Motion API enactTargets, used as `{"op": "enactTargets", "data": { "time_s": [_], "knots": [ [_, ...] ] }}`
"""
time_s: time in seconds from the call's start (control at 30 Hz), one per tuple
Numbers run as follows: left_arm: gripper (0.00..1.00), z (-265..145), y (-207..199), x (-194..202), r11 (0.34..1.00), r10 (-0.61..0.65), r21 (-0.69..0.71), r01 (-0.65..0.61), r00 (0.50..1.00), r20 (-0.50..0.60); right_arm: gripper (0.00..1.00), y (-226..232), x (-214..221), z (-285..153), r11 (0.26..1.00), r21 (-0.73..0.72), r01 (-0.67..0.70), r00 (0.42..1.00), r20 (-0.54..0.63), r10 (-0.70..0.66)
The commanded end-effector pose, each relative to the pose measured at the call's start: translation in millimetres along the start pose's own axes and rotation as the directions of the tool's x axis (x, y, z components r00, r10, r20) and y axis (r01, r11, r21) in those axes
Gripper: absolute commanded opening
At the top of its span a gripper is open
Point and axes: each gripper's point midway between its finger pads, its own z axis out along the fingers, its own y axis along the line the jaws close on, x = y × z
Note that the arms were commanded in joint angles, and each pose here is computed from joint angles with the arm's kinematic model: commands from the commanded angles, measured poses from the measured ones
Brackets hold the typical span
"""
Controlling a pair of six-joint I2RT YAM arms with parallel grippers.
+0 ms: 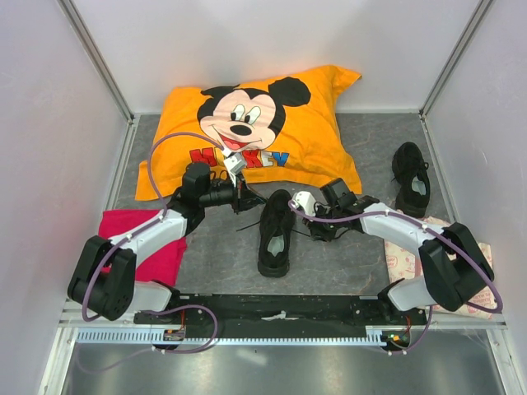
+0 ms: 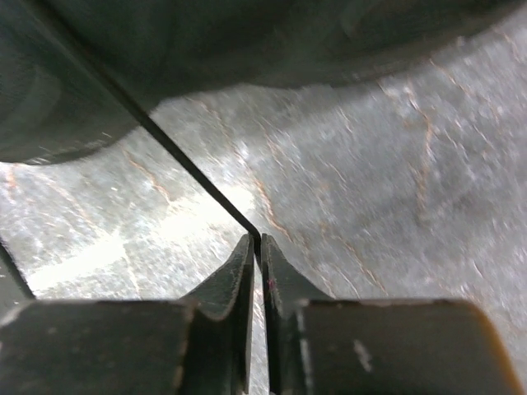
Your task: Tie the shoes
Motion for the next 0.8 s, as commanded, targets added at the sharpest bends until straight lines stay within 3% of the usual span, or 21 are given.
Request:
{"op": "enactTargets", "data": {
  "time_s": [0.0,0.07,0.1,0.23,0.43,0.63,0.67,0.7,0.77],
  "knots": [
    [0.02,4,-11,-10,0.997,0.031,0.069,-0.033,0.999,0.034,0.22,-11,2,-8,0.998,0.064,0.021,0.999,-0.03,-0.019],
    [0.01,5,-15,-8,0.995,0.04,0.085,-0.042,0.999,0.027,0.26,-12,6,-9,0.997,0.071,0.022,0.999,-0.043,-0.019],
    [0.02,5,-15,-7,0.995,0.04,0.086,-0.042,0.999,0.025,0.34,-13,7,-10,0.997,0.079,0.023,0.999,-0.045,-0.02],
    [0.01,4,-17,-4,0.994,0.045,0.098,-0.046,0.999,0.015,0.5,-19,15,-13,0.993,0.114,0.024,0.997,-0.07,-0.016],
    [0.01,4,-18,-3,0.992,0.062,0.105,-0.063,0.998,0.011,0.5,-28,43,-12,0.989,0.142,0.045,0.981,-0.195,-0.016],
    [0.02,5,-20,-7,0.991,0.067,0.116,-0.069,0.998,0.021,0.42,-23,67,-10,0.994,0.103,0.039,0.961,-0.278,-0.009],
    [0.02,4,-20,-6,0.991,0.065,0.117,-0.067,0.998,0.02,0.36,-27,64,-11,0.993,0.111,0.035,0.961,-0.275,-0.003],
    [0.02,4,-21,-8,0.99,0.07,0.119,-0.072,0.997,0.023,0.21,-28,63,-11,0.994,0.109,0.029,0.963,-0.269,0.001],
    [0.02,3,-22,-7,0.989,0.079,0.126,-0.082,0.997,0.023,0.05,-38,52,-16,0.991,0.136,0.015,0.97,-0.243,0.018]
  ]
}}
